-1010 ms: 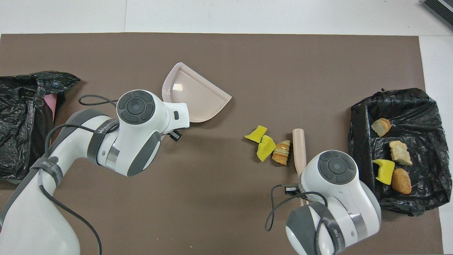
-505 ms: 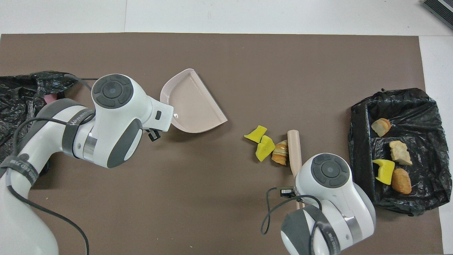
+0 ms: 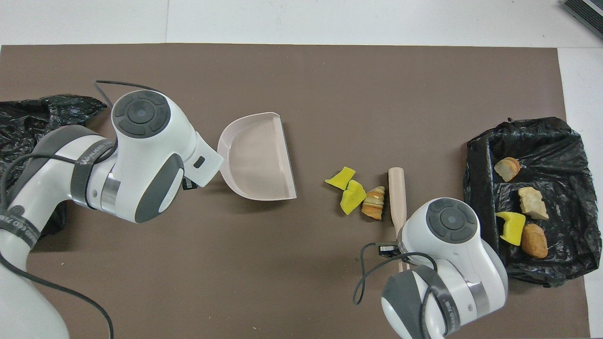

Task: Sweep and dump trash in bin
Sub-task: 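Sweep the sponges and chunk into the dustpan with the right gripper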

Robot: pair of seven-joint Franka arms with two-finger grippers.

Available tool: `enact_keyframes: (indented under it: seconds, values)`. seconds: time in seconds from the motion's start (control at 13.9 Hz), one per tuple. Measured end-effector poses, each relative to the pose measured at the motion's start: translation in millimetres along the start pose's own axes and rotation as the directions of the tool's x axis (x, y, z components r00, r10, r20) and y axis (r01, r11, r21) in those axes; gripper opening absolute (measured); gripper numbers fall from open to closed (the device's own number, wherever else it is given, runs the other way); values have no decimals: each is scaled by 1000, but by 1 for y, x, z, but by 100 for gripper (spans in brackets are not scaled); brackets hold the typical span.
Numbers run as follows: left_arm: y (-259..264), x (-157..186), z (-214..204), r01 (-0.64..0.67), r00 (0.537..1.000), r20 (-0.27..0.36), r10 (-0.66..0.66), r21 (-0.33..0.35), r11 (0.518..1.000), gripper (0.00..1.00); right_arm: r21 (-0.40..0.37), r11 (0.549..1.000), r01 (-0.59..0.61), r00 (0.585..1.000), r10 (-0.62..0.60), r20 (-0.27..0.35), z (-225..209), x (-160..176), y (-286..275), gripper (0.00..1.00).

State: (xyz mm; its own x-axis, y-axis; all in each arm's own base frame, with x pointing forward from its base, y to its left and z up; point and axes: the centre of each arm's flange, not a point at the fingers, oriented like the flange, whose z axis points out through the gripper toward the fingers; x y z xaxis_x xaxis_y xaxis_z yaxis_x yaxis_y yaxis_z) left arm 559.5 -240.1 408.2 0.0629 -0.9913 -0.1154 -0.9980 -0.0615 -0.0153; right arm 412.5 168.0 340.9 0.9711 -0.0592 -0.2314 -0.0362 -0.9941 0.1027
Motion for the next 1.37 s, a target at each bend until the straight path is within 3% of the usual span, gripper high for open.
enact_keyframes:
  seconds: [0.14, 0.43, 0.65, 0.94, 1.23, 1.37]
  values:
    - [18, 30, 4, -57, 998, 27, 57, 26, 998, 32, 42, 999, -4, 1000, 5, -7, 5, 4, -9, 26]
    - [55, 74, 18, -49, 995, 85, 43, 61, 997, 32, 147, 989, 0, 1000, 0, -1, 18, 5, -39, 26]
    - [74, 86, 22, -57, 995, 81, 51, 77, 995, 32, 221, 975, 20, 1000, -24, 15, 14, -5, -75, 26]
    - [96, 83, 27, -77, 996, 58, 71, 105, 991, 32, 385, 922, 29, 998, -48, 40, -20, -9, -125, 26]
    - [98, 82, 30, -70, 997, 49, 65, 111, 991, 32, 404, 913, 54, 988, -109, 114, -69, -6, -127, 26]
    - [87, 69, 31, -40, 998, 44, 35, 112, 993, 32, 321, 943, 92, 982, -139, 129, -95, -15, -106, 26]
